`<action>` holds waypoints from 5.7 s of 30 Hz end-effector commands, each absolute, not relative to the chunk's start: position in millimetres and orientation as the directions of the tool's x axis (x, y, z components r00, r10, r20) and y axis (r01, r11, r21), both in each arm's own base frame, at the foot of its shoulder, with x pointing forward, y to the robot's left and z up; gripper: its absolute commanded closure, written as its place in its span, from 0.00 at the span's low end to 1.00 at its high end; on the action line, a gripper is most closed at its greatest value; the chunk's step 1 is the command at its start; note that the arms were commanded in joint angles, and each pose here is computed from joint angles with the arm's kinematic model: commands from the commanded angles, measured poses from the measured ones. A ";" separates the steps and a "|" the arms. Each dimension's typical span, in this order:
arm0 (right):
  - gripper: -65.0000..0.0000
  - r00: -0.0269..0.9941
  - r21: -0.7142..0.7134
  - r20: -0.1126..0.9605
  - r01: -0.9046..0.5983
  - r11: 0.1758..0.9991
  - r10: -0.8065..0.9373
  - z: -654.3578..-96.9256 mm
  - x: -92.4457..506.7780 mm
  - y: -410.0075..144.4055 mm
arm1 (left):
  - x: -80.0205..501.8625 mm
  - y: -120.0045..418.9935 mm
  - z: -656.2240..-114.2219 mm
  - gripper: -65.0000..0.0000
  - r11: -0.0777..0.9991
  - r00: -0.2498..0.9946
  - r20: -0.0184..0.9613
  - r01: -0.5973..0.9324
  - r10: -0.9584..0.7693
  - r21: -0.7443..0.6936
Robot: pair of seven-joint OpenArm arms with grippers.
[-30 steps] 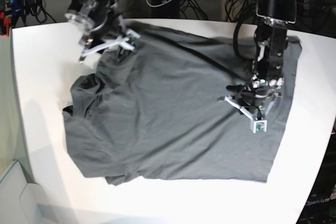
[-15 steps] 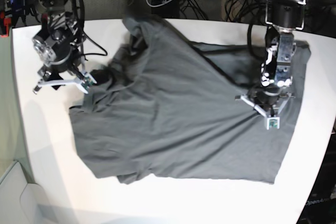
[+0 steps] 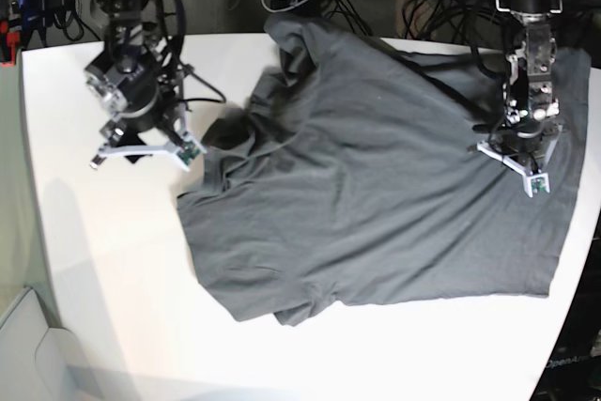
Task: Layout the t-shirt on the table in an organized manner, then fold the t-shirt properly
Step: 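Pull the t-shirt edges apart with both grippers to flatten it, then release and regrasp the t-shirt with the right gripper, then smooth the t-shirt with the right gripper toward the left gripper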
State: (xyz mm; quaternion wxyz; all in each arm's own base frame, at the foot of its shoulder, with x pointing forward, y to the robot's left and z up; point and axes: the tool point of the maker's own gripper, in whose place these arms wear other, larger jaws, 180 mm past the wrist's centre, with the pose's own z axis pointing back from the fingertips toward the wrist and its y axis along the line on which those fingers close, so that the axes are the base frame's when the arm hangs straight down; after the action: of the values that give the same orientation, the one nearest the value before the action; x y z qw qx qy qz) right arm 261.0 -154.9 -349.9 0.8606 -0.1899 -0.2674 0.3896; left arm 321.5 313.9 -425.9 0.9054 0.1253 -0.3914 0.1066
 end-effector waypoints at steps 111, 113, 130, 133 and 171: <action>1.00 0.656 -0.183 0.297 -0.674 0.715 0.694 -439.1 221.8 -58.8 | 315.2 318.9 -426.4 1.00 0.943 0.683 0.725 -0.294 0.094 0.154; 1.00 0.663 -0.160 0.275 -0.682 0.713 0.696 -446.2 206.8 -57.9 | 315.8 318.9 -426.0 1.00 0.943 0.682 0.726 -0.294 0.094 0.154; 1.00 0.664 -0.153 0.284 -0.680 0.717 0.691 -433.8 138.7 -72.7 | 345.7 313.3 -395.9 1.00 0.948 0.619 0.781 -0.290 0.080 0.133; 1.00 0.659 -0.174 0.278 -0.681 0.711 0.699 -429.9 138.4 -79.7 | 348.6 312.1 -390.8 1.00 0.949 0.608 0.790 -0.287 0.076 0.130; 1.00 0.592 -0.233 0.538 -0.579 0.781 0.600 -399.2 405.0 -81.2 | 322.5 346.1 -394.9 1.00 0.921 0.617 0.780 -0.356 0.104 0.159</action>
State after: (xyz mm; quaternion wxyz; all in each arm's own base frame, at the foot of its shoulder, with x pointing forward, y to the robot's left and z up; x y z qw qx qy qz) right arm 391.2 -84.8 -415.4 0.8995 -0.0146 -0.2822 0.3332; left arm 310.4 338.4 -413.3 0.8996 0.1402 -0.3915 0.1338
